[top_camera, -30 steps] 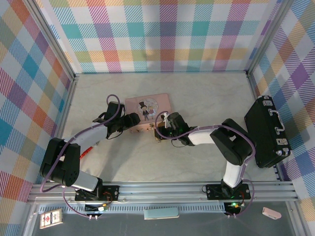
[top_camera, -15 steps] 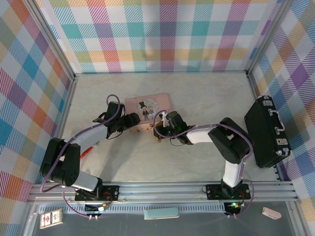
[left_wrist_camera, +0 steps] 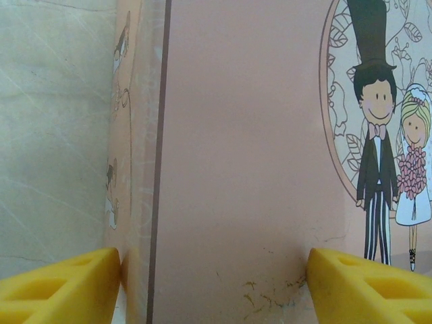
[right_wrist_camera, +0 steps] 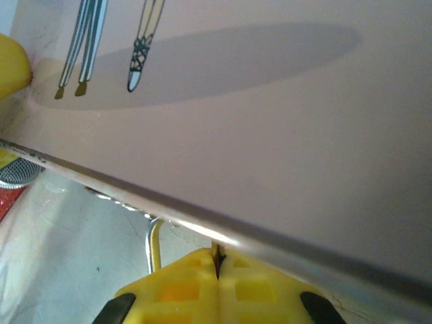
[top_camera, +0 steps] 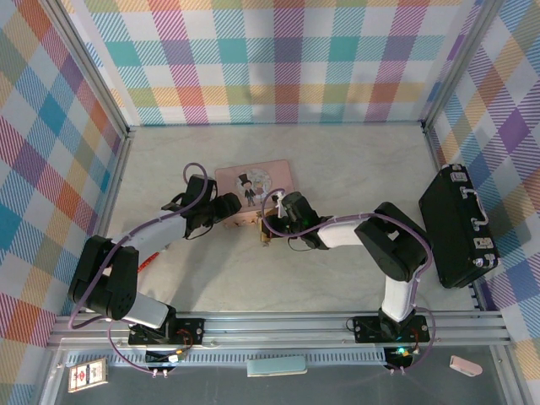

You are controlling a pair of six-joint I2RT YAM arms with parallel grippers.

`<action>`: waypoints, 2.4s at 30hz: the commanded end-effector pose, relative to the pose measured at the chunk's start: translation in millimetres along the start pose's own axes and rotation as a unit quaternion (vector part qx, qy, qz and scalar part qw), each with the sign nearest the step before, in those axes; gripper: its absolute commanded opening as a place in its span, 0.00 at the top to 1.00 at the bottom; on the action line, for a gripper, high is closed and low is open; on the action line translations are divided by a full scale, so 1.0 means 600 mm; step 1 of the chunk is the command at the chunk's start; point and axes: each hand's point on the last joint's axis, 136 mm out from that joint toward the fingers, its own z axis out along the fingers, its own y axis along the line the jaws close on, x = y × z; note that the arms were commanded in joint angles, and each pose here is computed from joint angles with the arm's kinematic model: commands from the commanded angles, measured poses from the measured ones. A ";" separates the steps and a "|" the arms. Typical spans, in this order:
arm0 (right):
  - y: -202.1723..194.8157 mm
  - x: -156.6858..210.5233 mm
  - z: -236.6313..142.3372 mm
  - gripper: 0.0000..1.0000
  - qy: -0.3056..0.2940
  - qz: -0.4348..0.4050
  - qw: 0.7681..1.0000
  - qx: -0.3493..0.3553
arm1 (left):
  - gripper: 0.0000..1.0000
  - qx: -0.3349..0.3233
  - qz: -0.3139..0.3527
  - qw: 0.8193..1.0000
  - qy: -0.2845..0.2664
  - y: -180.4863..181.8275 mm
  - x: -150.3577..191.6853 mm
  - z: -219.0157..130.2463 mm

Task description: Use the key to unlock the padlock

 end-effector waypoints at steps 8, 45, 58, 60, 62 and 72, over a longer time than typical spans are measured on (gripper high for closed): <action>-0.054 0.014 0.001 1.00 -0.055 0.150 0.986 0.046 | 0.28 -0.051 -0.042 0.998 0.010 0.039 0.052 0.007; -0.054 0.016 0.028 0.91 -0.048 0.140 0.988 0.048 | 0.28 -0.036 -0.052 0.998 0.004 0.022 0.055 0.007; -0.087 0.005 -0.003 1.00 -0.105 0.251 0.960 0.074 | 0.28 -0.032 -0.071 0.997 0.002 0.025 0.062 0.013; -0.091 0.000 -0.008 1.00 -0.119 0.273 0.952 0.074 | 0.28 -0.027 -0.075 0.997 0.002 0.021 0.065 0.015; -0.090 -0.007 -0.011 1.00 -0.129 0.285 0.947 0.072 | 0.28 -0.026 -0.075 0.997 0.003 0.016 0.069 0.018; -0.089 -0.029 -0.020 1.00 -0.162 0.317 0.932 0.071 | 0.28 -0.028 -0.077 0.997 0.008 0.010 0.080 0.026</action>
